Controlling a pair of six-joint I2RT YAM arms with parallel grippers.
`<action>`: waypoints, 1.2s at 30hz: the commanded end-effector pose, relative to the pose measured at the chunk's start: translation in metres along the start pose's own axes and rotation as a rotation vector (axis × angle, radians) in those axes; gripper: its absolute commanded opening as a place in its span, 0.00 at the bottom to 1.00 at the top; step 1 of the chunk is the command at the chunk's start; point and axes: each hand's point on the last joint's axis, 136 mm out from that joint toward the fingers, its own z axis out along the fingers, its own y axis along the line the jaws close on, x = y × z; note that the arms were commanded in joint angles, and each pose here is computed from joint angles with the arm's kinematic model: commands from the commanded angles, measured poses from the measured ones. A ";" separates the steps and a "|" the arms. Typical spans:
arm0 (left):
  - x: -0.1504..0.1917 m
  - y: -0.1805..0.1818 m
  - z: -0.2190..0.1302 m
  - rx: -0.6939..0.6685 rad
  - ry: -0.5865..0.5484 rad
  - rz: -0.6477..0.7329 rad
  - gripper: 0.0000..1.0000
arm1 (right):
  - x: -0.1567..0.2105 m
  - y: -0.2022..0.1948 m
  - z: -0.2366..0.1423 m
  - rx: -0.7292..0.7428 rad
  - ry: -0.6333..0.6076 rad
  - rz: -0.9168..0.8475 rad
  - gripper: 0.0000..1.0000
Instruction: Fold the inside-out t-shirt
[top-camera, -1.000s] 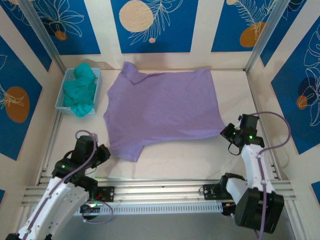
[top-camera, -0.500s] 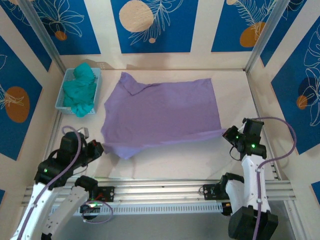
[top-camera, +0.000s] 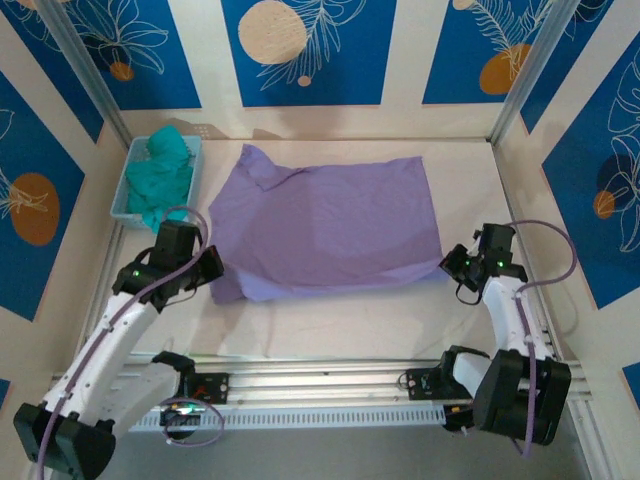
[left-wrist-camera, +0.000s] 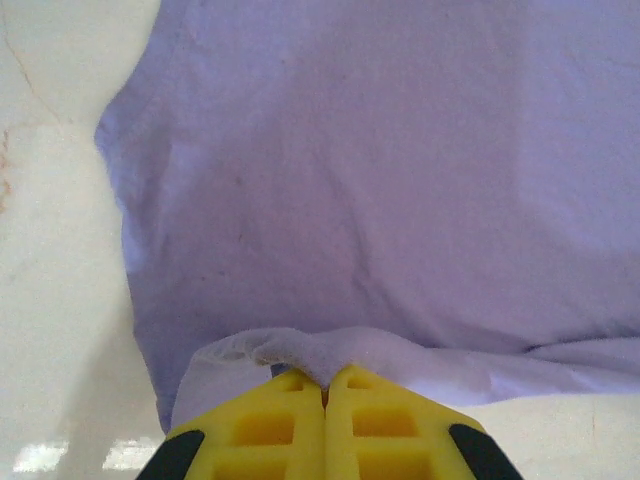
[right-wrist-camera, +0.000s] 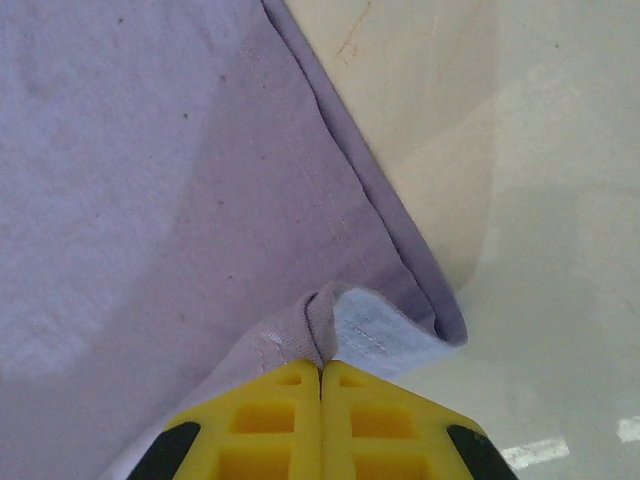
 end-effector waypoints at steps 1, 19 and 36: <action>-0.029 -0.013 -0.002 0.055 -0.061 0.042 0.00 | -0.021 0.012 -0.001 -0.014 -0.046 -0.048 0.00; -0.097 -0.016 0.040 0.033 -0.110 0.020 0.00 | -0.051 0.033 0.042 0.004 0.015 -0.077 0.00; -0.155 0.013 0.112 -0.095 -0.189 -0.035 0.54 | -0.100 0.063 0.084 0.041 0.035 -0.157 0.37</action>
